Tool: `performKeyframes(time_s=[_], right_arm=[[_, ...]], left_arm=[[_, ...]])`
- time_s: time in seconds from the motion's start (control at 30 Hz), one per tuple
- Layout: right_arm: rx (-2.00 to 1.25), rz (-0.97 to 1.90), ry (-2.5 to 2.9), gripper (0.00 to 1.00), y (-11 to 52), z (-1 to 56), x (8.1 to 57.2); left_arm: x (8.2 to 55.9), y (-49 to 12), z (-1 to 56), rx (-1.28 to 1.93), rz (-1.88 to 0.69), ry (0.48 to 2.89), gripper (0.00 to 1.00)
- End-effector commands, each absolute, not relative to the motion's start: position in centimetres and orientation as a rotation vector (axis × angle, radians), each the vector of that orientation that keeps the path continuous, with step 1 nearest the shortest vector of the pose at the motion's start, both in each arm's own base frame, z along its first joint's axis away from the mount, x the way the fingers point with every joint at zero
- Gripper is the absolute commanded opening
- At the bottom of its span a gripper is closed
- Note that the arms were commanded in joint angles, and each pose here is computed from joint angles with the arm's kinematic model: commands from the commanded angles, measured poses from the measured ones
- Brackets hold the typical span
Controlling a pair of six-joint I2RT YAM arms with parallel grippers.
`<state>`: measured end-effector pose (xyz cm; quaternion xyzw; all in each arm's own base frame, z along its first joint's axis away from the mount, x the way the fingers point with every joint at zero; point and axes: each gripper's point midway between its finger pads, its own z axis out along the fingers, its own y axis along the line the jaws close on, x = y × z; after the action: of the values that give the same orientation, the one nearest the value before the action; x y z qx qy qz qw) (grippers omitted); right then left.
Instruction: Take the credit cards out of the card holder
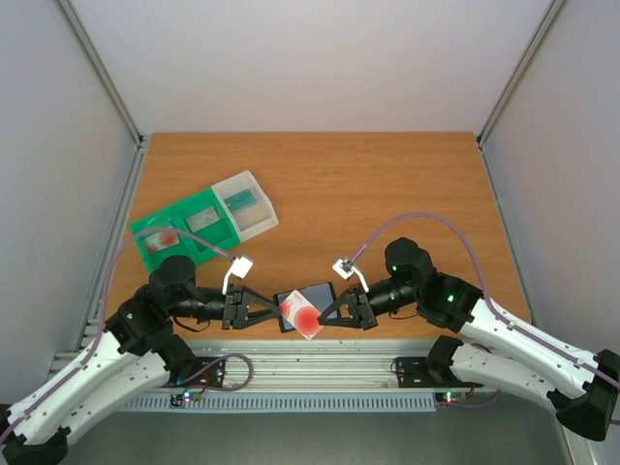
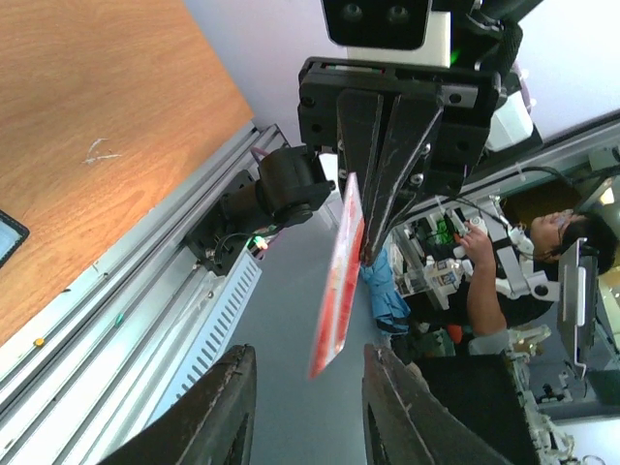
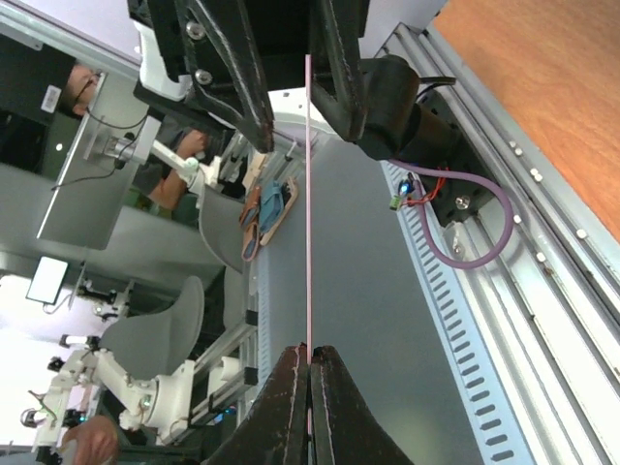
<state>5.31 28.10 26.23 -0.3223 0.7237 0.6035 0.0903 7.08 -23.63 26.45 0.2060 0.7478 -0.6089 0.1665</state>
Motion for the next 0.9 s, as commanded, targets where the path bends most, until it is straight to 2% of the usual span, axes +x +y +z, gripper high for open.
performKeyframes(time_s=[0.0, 0.23, 0.4, 0.67, 0.83, 0.87], right_arm=[[-1.0, 1.866, 2.082, 0.01, 28.3, 27.6, 4.7], [-0.996, 1.87, 2.093, 0.01, 28.4, 27.5, 4.8], [-0.992, 1.863, 2.109, 0.01, 28.5, 27.1, 4.9], [-0.975, 1.845, 2.124, 0.02, 28.6, 26.8, 5.2], [-0.863, 1.722, 2.197, 0.24, 28.3, 25.5, 6.7], [-0.821, 1.682, 2.209, 0.32, 28.2, 25.2, 7.3]], left_arm=[[6.1, -23.5, 27.4, 0.668, -1.755, 2.094, 0.29], [6.2, -23.6, 27.5, 0.67, -1.756, 2.078, 0.06], [6.2, -23.7, 27.4, 0.676, -1.764, 2.065, 0.0], [6.0, -23.5, 28.8, 0.688, -1.789, 1.978, 0.0], [6.9, -23.1, 28.5, 0.623, -1.717, 1.976, 0.0], [7.2, -23.1, 28.2, 0.611, -1.703, 1.984, 0.0]])
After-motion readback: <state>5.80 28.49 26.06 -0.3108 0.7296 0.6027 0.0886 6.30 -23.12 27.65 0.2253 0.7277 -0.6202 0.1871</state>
